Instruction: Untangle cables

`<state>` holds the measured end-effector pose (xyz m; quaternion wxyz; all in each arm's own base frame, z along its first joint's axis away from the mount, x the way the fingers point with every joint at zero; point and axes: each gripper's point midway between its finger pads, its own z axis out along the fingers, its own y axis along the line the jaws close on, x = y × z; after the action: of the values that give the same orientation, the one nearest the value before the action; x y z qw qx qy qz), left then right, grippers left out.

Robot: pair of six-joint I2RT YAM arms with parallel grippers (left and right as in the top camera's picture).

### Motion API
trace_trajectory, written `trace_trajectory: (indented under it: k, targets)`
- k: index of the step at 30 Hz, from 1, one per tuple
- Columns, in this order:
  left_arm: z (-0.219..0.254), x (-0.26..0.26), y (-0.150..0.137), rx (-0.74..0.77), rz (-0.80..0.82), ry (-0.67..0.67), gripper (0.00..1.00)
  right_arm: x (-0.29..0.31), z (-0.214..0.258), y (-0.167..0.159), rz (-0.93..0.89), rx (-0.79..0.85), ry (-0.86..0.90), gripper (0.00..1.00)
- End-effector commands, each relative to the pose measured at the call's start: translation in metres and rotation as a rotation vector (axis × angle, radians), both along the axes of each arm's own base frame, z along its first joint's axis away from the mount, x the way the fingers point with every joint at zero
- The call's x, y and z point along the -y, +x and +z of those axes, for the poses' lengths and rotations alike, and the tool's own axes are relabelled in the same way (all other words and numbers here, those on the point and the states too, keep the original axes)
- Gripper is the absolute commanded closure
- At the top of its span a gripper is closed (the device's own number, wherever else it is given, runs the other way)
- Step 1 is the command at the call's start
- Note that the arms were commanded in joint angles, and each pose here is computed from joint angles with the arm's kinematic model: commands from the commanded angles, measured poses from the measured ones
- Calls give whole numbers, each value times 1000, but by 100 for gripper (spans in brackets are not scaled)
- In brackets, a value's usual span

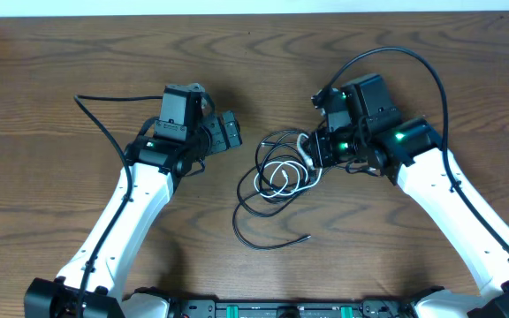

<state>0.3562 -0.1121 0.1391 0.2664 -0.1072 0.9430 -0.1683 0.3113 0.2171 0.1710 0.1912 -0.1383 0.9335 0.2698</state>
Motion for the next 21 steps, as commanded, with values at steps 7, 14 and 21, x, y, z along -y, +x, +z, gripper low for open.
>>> trace_trajectory:
  k: [7, 14, 21]
  targets:
    - [3, -3, 1, 12, 9, 6, 0, 77, 13, 54, -366, 106, -117, 99]
    - [3, -3, 1, 12, 9, 6, 0, 114, 78, 68, -418, 164, 135, 99]
    - [3, -3, 1, 12, 9, 6, 0, 155, 147, 61, -461, 310, 271, 99]
